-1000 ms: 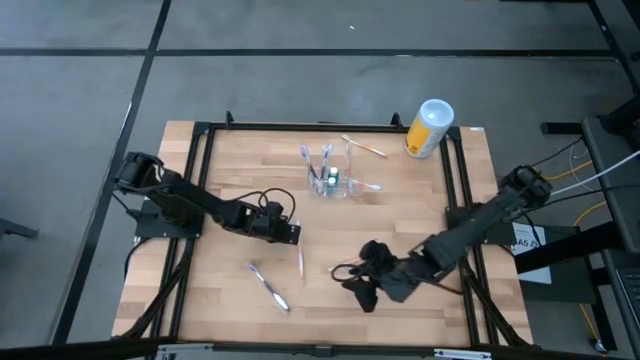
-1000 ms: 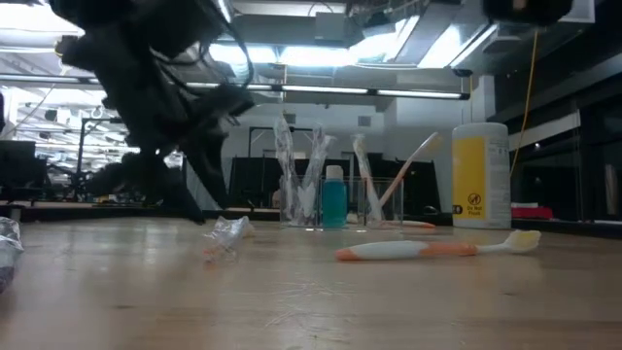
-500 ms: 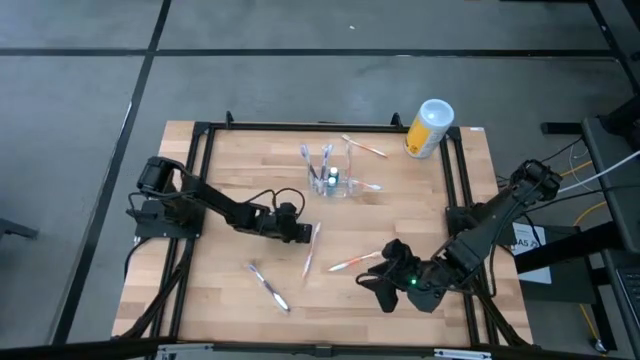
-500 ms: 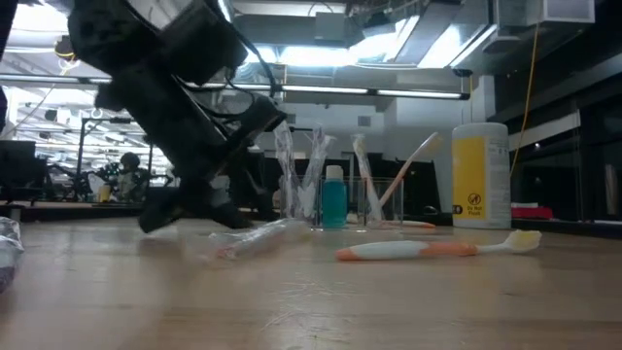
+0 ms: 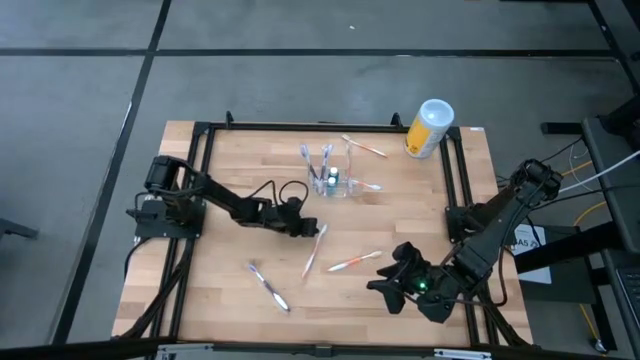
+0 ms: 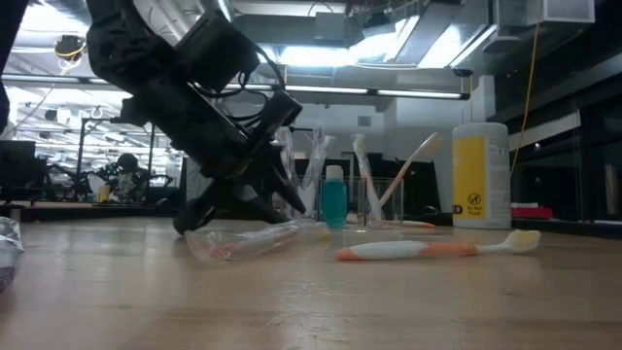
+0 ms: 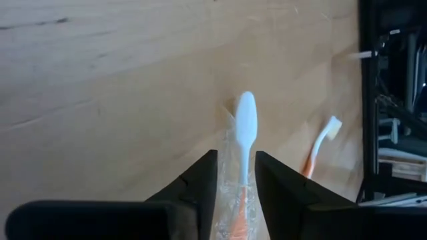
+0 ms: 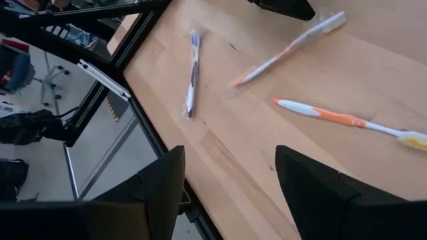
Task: Pick & Place toothbrushing station
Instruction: Put the orange toothbrush into the right section of the transparent organizer, then put the purple toothbrush into the left section of the transparent organizer, then put the orange toothbrush into the right section of the transparent organizer
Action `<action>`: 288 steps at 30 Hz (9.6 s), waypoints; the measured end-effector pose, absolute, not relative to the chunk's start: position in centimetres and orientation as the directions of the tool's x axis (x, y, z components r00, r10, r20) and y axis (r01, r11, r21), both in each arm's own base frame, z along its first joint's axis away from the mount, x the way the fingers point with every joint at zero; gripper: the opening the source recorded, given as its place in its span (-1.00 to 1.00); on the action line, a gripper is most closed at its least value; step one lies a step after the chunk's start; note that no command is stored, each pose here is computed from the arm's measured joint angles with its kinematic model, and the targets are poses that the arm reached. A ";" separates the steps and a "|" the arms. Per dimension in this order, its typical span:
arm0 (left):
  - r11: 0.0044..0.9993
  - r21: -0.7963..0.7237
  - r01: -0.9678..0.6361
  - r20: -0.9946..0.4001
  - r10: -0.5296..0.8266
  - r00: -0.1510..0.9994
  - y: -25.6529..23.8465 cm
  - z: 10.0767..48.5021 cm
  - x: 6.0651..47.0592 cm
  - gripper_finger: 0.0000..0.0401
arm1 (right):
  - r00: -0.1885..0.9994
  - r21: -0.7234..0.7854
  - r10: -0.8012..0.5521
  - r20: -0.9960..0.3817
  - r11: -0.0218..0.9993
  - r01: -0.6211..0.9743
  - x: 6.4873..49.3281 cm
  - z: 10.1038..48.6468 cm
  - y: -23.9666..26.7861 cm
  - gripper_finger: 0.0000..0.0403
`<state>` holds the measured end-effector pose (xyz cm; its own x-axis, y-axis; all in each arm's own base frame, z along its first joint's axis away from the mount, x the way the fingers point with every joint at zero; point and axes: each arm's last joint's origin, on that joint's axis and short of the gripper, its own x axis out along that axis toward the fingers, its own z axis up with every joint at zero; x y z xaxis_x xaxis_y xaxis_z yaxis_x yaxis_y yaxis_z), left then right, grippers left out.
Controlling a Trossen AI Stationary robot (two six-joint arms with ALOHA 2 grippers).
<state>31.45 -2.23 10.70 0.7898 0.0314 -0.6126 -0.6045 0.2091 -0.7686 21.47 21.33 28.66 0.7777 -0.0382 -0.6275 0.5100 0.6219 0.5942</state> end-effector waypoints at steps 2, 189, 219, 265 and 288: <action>0.205 -0.769 -0.605 -0.614 0.026 0.789 -2.1 10.6 31.5 -0.48 | 0.777 0.597 -0.039 -0.628 0.616 0.514 21.5 28.6 21.3 0.17; 0.457 -0.570 -0.683 -0.079 0.796 0.600 -2.0 20.9 30.3 -0.99 | 0.930 0.665 -0.367 0.032 0.702 0.254 14.4 42.2 20.7 0.17; 0.801 -0.162 -0.576 0.108 0.595 0.797 7.1 17.1 32.4 -0.99 | 0.916 0.746 -0.401 0.020 0.616 0.254 14.1 42.2 20.7 0.17; 0.748 -0.159 -0.644 0.047 0.658 0.752 -5.5 18.0 31.5 -0.35 | 0.937 0.728 -0.349 0.000 0.642 0.240 14.8 40.3 20.8 0.17; 0.971 -0.212 -0.110 -0.544 -0.024 0.839 -12.7 13.8 37.5 -0.31 | 0.826 0.733 0.129 -0.548 0.549 0.401 16.3 32.6 21.6 -0.07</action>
